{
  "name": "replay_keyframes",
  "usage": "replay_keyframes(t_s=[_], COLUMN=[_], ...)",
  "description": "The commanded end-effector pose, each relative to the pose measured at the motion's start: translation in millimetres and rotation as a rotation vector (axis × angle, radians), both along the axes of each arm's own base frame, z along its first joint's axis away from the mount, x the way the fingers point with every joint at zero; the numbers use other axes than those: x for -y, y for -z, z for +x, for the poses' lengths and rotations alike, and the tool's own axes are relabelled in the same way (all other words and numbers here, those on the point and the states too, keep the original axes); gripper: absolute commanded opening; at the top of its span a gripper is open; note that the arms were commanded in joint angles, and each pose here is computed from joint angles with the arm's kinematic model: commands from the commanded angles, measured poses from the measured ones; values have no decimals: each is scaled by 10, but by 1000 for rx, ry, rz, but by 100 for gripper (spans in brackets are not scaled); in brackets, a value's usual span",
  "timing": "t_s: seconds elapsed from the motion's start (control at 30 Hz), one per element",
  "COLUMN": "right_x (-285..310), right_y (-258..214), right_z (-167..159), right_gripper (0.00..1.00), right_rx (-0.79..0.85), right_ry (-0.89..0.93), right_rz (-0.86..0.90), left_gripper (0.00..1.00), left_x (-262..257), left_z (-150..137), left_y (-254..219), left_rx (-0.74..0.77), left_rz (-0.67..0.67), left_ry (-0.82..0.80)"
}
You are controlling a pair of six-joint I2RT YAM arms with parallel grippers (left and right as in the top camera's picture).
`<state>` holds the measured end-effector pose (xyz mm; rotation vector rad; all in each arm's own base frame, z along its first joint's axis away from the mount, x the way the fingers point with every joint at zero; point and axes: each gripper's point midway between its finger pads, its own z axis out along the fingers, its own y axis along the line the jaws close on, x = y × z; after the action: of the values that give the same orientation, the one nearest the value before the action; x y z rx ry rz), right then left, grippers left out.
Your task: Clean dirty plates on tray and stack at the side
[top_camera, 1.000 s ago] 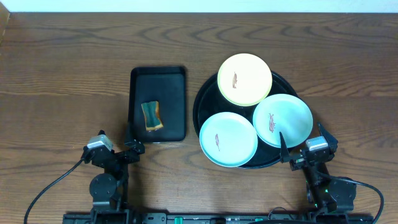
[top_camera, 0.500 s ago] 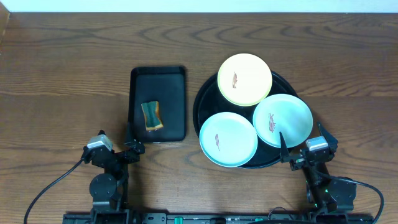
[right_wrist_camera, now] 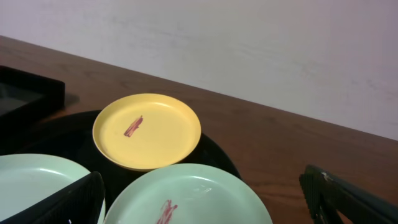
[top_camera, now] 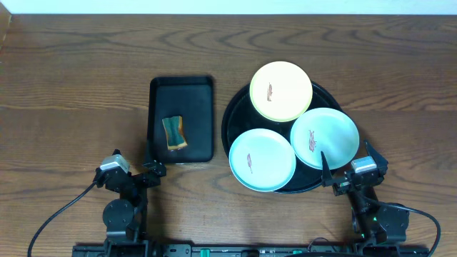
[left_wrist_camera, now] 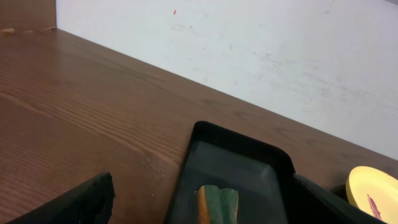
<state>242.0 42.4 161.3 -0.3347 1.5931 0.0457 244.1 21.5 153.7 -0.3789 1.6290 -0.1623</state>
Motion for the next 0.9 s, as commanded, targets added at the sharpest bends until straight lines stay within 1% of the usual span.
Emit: replay_keyframes(t_s=[0.0, 0.7, 0.87], right_x=[51, 46, -148], right_y=[7, 5, -90], right_z=[7, 6, -46], right_gripper=[99, 99, 99], right_rx=[0, 0, 32], right_ry=[21, 18, -98], right_rz=[-6, -5, 26], left_gripper=[89, 89, 89], left_x=[-20, 0, 13], left_z=[-16, -13, -10], left_y=[160, 160, 153], left_rx=[-54, -54, -50], left_rz=[18, 16, 3], left_ry=[-10, 1, 7])
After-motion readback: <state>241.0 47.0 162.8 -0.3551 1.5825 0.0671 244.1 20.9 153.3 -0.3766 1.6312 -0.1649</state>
